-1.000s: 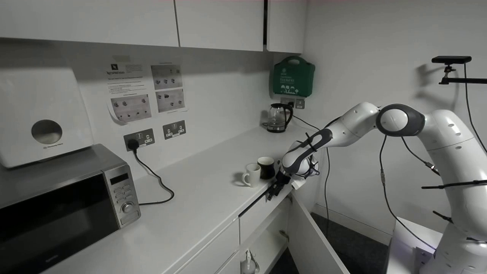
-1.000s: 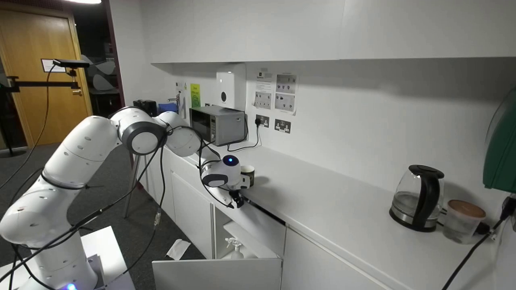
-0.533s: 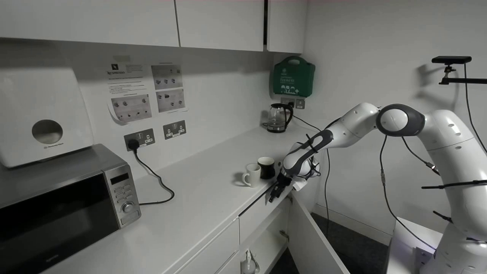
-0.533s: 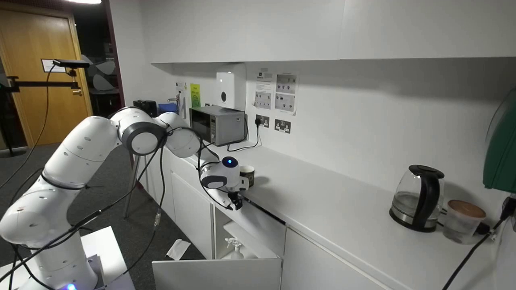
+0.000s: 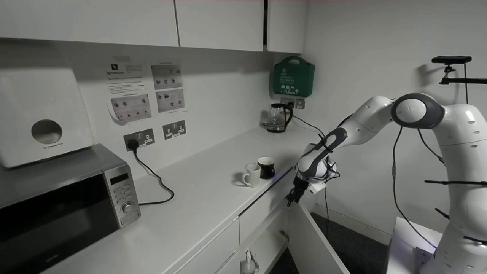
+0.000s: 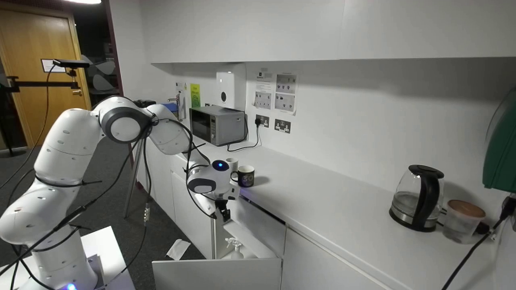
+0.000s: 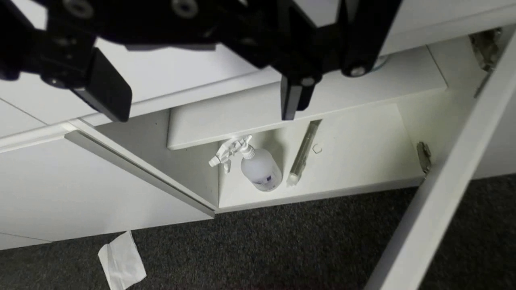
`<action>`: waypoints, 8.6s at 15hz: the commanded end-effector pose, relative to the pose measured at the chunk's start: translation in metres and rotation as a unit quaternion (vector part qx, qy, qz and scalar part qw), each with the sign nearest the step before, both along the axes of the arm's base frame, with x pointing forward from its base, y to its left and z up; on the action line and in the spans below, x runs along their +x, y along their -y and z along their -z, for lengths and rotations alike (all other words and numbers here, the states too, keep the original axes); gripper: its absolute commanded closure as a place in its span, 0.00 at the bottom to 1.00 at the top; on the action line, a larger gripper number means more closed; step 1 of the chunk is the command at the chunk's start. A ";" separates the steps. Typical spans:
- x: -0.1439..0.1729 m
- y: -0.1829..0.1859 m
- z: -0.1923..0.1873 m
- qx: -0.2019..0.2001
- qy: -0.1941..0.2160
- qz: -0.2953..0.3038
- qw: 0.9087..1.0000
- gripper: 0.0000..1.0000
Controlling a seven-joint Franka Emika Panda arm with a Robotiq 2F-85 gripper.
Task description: Remove the white and mug and the black mugs from the drawer, push the drawer closed, close the open bottom cabinet
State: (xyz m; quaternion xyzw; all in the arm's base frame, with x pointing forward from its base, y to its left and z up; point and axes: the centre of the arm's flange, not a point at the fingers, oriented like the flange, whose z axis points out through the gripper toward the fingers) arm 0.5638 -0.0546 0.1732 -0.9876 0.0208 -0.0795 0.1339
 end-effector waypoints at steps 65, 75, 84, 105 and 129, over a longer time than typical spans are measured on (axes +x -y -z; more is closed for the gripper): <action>-0.049 0.040 0.148 -0.069 -0.191 0.223 0.953 0.00; -0.031 0.030 0.147 0.021 -0.213 0.232 0.949 0.00; -0.019 0.026 0.153 0.112 -0.199 0.245 0.942 0.00; 0.031 0.008 0.146 0.237 -0.168 0.209 0.934 0.00; 0.035 -0.008 0.181 0.241 -0.178 0.192 0.934 0.00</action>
